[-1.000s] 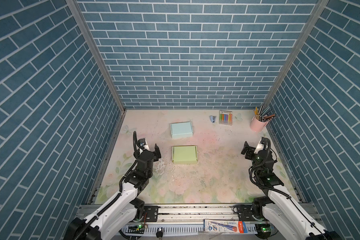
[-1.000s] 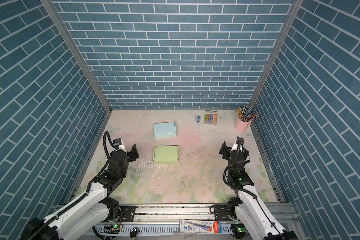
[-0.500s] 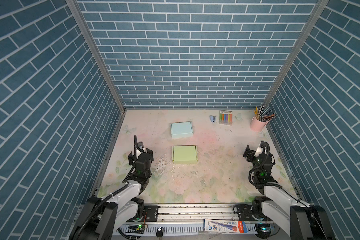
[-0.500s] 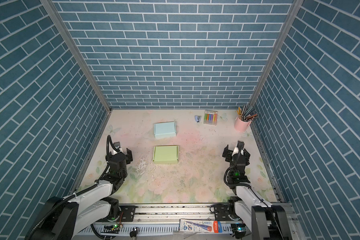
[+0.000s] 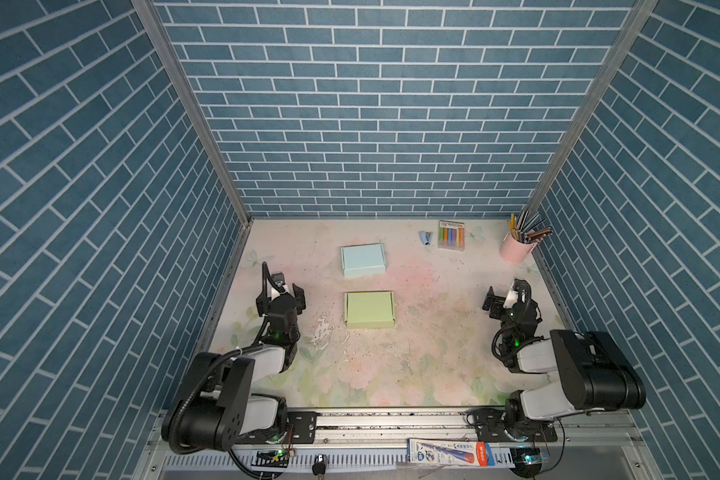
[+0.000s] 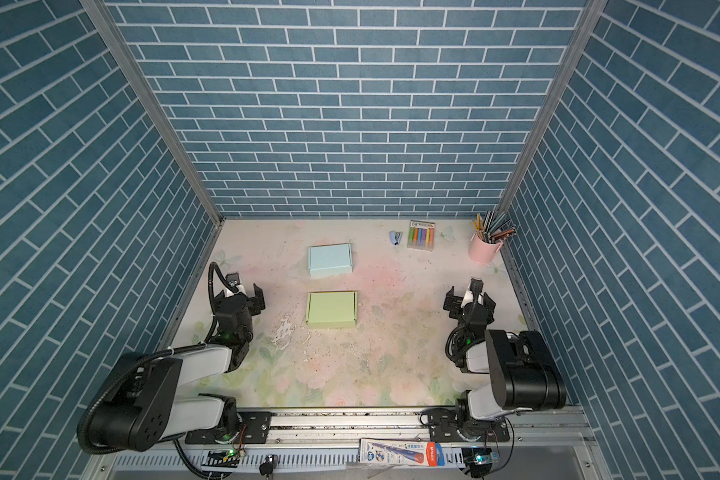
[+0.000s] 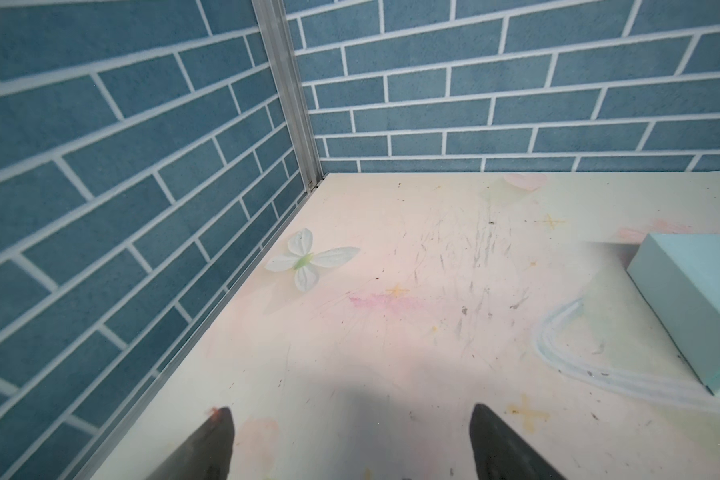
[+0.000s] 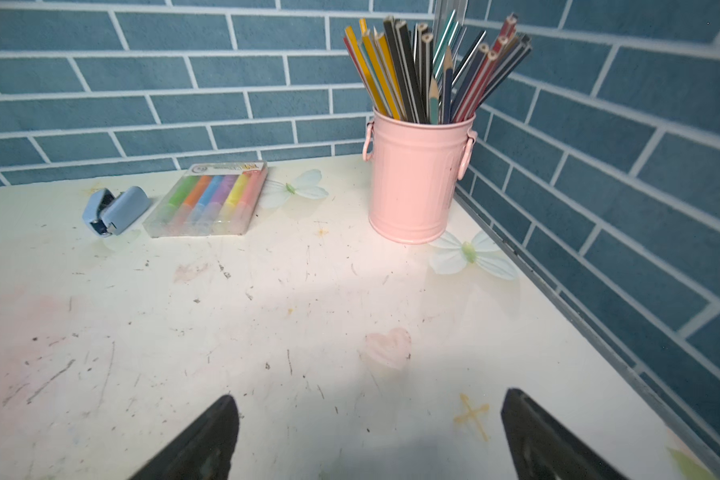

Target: Fold the paper box

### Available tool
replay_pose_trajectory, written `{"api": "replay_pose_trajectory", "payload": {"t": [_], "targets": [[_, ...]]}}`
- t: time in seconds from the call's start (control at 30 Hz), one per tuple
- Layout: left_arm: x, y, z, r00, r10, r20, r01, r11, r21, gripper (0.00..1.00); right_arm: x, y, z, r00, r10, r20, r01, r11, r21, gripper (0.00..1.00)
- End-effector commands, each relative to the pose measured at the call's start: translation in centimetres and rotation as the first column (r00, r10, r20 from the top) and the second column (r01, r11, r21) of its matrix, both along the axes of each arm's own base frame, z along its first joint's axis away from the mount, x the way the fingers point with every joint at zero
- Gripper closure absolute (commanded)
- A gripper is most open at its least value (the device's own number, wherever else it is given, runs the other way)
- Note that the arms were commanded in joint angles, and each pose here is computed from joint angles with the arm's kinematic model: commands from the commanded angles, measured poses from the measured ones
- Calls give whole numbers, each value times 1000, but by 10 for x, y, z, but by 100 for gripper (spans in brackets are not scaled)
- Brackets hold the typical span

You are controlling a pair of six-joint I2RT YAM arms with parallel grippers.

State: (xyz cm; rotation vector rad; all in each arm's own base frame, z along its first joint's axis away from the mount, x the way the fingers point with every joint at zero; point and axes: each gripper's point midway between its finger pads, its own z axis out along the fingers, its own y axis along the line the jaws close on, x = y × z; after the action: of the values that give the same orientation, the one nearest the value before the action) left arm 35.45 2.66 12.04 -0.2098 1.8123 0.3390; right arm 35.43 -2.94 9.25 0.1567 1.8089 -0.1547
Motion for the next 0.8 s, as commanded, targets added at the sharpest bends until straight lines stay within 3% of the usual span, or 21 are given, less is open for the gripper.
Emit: {"api": "replay_pose_trajectory", "payload": {"t": [0.0, 0.07, 0.1, 0.77], "targets": [[15, -8, 21, 989, -64, 135, 68, 997, -23, 11, 14, 0, 28, 995, 19, 97, -19, 1000, 3, 1], [12, 0, 12, 985, -35, 169, 40, 999, -26, 11, 19, -2, 24, 997, 12, 72, -12, 1000, 8, 2], [14, -1, 4, 992, -41, 116, 48, 998, -51, 11, 18, -1, 25, 997, 15, 77, -16, 1000, 7, 1], [14, 4, 7, 990, -26, 136, 35, 997, -63, 11, 18, -1, 25, 997, 16, 76, -17, 1000, 2, 1]]}}
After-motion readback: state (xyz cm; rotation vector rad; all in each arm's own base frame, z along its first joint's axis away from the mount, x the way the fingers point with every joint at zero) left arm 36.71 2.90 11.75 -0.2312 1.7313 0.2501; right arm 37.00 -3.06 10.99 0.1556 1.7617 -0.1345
